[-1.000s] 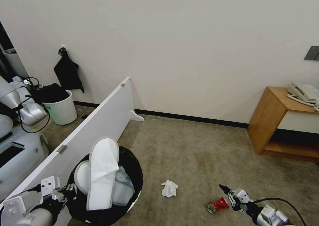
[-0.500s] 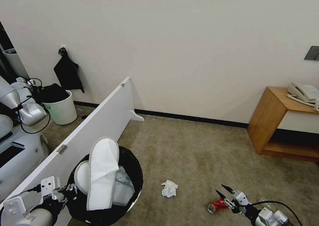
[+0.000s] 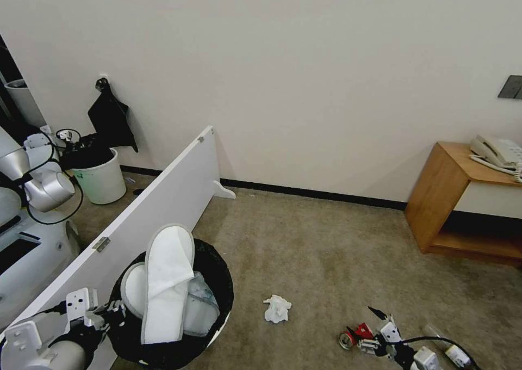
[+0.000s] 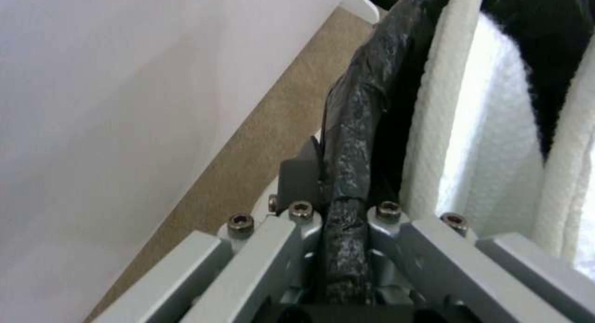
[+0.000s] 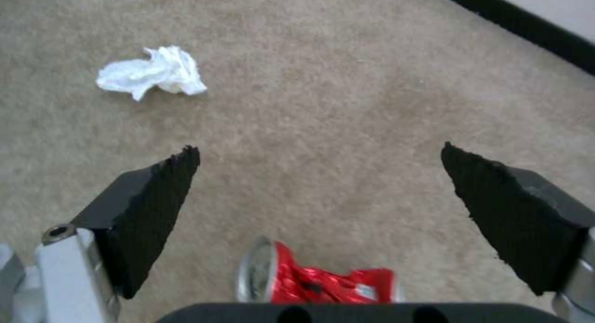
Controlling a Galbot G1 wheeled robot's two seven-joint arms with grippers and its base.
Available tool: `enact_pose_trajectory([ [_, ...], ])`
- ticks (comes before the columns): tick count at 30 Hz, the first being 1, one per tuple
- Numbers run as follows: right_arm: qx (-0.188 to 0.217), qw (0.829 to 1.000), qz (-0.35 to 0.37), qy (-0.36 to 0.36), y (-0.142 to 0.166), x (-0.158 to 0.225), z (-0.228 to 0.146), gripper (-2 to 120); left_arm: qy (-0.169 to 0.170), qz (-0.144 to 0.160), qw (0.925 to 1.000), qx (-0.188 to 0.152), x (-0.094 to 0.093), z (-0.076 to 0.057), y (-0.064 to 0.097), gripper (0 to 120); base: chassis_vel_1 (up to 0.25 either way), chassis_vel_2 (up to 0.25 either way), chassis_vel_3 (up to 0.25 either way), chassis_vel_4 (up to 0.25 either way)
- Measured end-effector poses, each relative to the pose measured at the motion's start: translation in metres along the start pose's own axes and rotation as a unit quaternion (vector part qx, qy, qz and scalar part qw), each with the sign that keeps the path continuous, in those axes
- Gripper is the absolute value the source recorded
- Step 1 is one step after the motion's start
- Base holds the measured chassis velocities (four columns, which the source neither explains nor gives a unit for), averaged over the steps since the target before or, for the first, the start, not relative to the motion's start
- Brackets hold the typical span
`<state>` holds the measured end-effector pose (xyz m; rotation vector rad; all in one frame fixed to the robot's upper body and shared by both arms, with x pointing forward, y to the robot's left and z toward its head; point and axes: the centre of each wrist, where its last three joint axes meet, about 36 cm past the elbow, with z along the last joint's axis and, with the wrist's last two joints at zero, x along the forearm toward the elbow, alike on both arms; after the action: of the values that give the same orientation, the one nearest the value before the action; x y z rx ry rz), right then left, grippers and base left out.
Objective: Pick up the trash bin, then pick up the garbage from the floor and place it into the trash bin.
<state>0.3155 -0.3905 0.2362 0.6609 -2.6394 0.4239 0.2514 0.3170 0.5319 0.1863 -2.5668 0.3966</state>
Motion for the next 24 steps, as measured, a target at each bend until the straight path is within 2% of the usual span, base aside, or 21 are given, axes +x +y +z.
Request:
enact_pose_trajectory([
  [9, -0.042, 0.999, -0.007, -0.005, 0.033, -0.036, 0.013, 100, 0.000, -0.001, 1.0000, 0.000, -0.001, 0.000, 0.001, 2, 0.000, 0.000, 0.000, 0.000],
  [17, -0.059, 0.998, 0.003, 0.009, 0.037, -0.052, 0.025, 100, 0.000, -0.001, 1.0000, 0.001, -0.001, 0.000, 0.001, 2, 0.000, 0.000, 0.000, 0.000],
  [24, -0.065, 0.997, 0.015, 0.032, 0.033, -0.048, 0.035, 100, -0.001, -0.001, 1.0000, 0.002, -0.002, 0.000, 0.001, 2, 0.000, 0.000, 0.000, 0.000],
])
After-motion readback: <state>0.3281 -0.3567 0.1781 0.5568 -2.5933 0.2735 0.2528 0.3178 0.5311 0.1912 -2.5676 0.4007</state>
